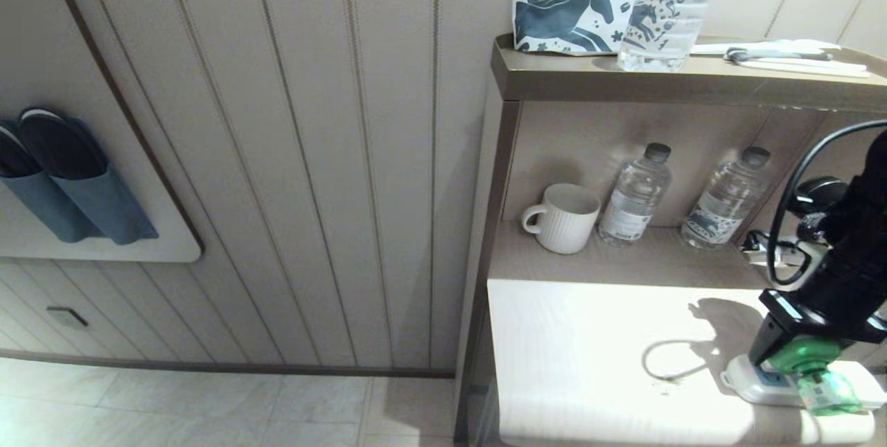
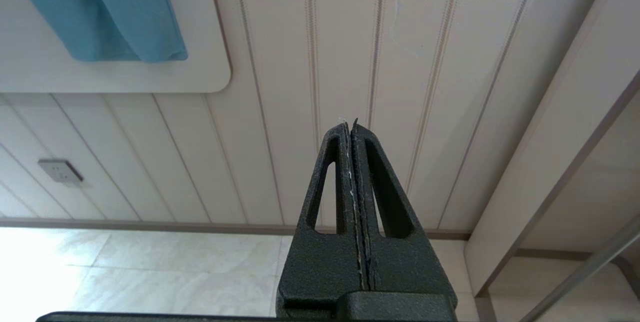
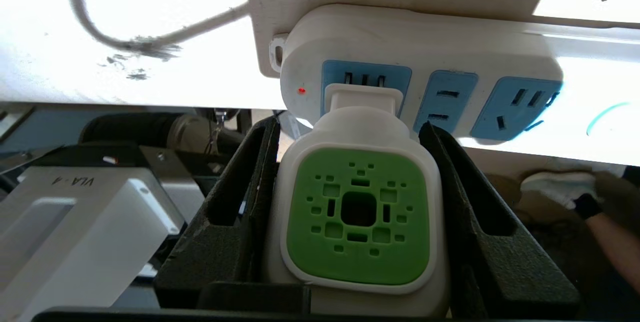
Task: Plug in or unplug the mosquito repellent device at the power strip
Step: Insert the plug into the socket
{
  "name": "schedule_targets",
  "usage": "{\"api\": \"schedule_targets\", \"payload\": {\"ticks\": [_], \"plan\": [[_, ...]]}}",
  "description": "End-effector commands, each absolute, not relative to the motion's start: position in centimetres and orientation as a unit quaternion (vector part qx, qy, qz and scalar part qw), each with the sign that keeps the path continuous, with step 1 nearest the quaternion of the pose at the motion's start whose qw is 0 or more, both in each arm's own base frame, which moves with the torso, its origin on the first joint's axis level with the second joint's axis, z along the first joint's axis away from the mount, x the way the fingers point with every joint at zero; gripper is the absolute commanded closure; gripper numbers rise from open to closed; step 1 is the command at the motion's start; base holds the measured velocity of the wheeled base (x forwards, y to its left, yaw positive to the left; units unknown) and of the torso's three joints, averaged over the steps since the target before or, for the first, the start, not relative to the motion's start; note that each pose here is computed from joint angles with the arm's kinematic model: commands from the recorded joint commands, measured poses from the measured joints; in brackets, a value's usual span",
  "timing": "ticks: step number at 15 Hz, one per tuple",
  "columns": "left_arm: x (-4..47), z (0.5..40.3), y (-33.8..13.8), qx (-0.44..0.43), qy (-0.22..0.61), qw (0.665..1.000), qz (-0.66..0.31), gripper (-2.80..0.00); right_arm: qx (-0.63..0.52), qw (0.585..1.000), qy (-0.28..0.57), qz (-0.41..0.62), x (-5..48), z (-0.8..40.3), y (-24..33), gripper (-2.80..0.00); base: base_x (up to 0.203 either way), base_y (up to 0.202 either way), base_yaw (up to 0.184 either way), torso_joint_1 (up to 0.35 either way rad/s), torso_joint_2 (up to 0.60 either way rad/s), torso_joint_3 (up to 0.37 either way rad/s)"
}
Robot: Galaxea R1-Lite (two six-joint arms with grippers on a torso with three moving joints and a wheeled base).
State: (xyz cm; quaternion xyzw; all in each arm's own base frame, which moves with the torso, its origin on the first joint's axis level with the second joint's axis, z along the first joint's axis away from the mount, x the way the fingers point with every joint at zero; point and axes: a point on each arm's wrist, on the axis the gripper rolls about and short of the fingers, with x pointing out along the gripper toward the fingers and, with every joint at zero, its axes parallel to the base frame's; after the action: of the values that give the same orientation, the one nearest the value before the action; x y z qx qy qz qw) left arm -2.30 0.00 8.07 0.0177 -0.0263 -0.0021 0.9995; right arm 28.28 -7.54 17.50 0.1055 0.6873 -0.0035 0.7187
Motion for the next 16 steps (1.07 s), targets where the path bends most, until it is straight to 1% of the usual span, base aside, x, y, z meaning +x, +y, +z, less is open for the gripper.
{"api": "schedule_targets", "payload": {"ticks": [1, 7, 12, 16], "plan": [[-2.3, 8.1, 0.0, 0.018, -0.026, 0.999, -0.003, 0.0, 0.108, 0.707, 0.699, 0.0, 29.1, 16.7, -7.7, 0.0, 0.0, 0.0, 0.0, 0.0, 0.0, 0.0], [-2.3, 8.1, 0.0, 0.018, -0.026, 0.999, -0.003, 0.0, 0.111, 0.7, 0.705, 0.0, 28.2, 16.5, -7.4, 0.0, 0.0, 0.0, 0.0, 0.0, 0.0, 0.0], [-2.3, 8.1, 0.0, 0.018, -0.026, 0.999, -0.003, 0.0, 0.102, 0.715, 0.692, 0.001, 28.2, 15.0, -7.1, 0.0, 0.0, 0.0, 0.0, 0.0, 0.0, 0.0], [-2.3, 8.1, 0.0, 0.018, -0.026, 0.999, -0.003, 0.0, 0.097, 0.72, 0.687, 0.005, 28.2, 15.4, -6.7, 0.0, 0.0, 0.0, 0.0, 0.0, 0.0, 0.0]]}}
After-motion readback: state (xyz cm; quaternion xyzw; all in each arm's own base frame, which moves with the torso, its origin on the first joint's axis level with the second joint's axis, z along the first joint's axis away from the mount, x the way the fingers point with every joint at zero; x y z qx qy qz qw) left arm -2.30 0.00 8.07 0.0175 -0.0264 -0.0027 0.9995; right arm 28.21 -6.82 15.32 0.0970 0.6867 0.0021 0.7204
